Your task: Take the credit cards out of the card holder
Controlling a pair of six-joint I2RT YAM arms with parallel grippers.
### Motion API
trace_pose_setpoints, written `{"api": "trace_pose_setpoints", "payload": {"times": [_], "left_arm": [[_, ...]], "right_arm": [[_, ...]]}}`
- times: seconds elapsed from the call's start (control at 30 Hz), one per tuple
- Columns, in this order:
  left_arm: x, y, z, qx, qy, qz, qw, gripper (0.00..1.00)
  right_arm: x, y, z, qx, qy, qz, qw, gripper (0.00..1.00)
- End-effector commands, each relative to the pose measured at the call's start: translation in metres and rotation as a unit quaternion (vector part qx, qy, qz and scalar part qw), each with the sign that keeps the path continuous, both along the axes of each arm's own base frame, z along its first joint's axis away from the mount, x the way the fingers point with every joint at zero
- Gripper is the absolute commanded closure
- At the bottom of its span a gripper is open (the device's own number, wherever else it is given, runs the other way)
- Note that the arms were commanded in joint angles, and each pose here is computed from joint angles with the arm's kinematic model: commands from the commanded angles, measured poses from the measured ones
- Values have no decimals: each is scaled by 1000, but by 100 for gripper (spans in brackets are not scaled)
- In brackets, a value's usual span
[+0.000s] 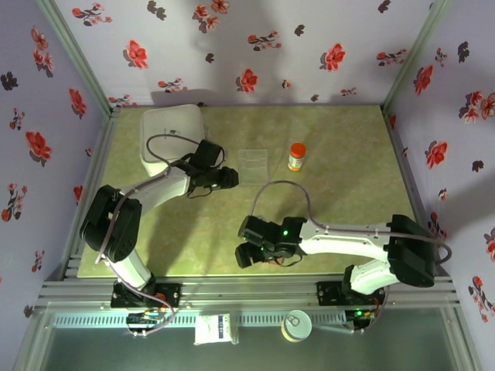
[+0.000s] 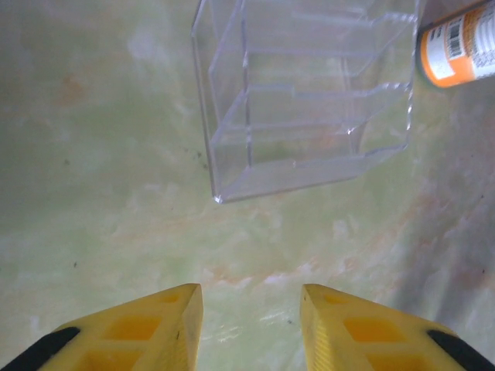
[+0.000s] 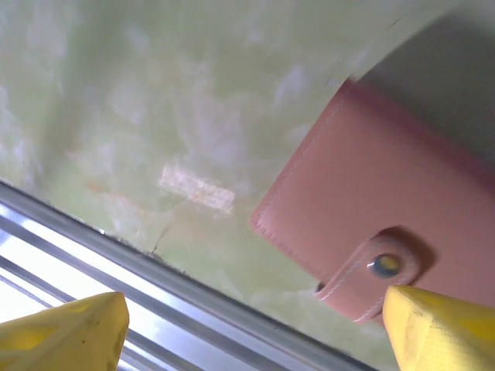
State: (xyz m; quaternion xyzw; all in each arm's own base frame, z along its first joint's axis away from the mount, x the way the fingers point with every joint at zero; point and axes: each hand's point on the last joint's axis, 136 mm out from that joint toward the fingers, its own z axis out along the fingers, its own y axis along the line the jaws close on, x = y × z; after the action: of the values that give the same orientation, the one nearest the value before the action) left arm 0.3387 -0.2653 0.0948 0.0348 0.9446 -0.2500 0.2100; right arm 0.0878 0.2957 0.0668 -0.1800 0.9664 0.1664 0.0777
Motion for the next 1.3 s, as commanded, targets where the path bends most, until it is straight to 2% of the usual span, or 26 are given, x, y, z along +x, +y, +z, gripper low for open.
{"api": "trace_pose_setpoints", "payload": {"times": [0.0,0.2,0.5,0.63,1.27], "left_arm": [[0,-5,19,-44,-22,5,999,62],[-11,-4,11,-46,-10,-3,999,61],[-12,-7,14,-47,-12,-9,999,60],[-14,-10,12,-47,-8,-12,999,60],[-29,-6,10,-46,9,-17,999,58]], "right_arm": [[-18,3,-17,-4,27,-23,999,12],[-37,5,-35,-13,49,-26,998,9],[-39,-19,-42,-30,50,-72,996,6],[-28,-40,-39,-50,30,-102,993,3],[45,-38,-26,33,16,-175,984,2]]}}
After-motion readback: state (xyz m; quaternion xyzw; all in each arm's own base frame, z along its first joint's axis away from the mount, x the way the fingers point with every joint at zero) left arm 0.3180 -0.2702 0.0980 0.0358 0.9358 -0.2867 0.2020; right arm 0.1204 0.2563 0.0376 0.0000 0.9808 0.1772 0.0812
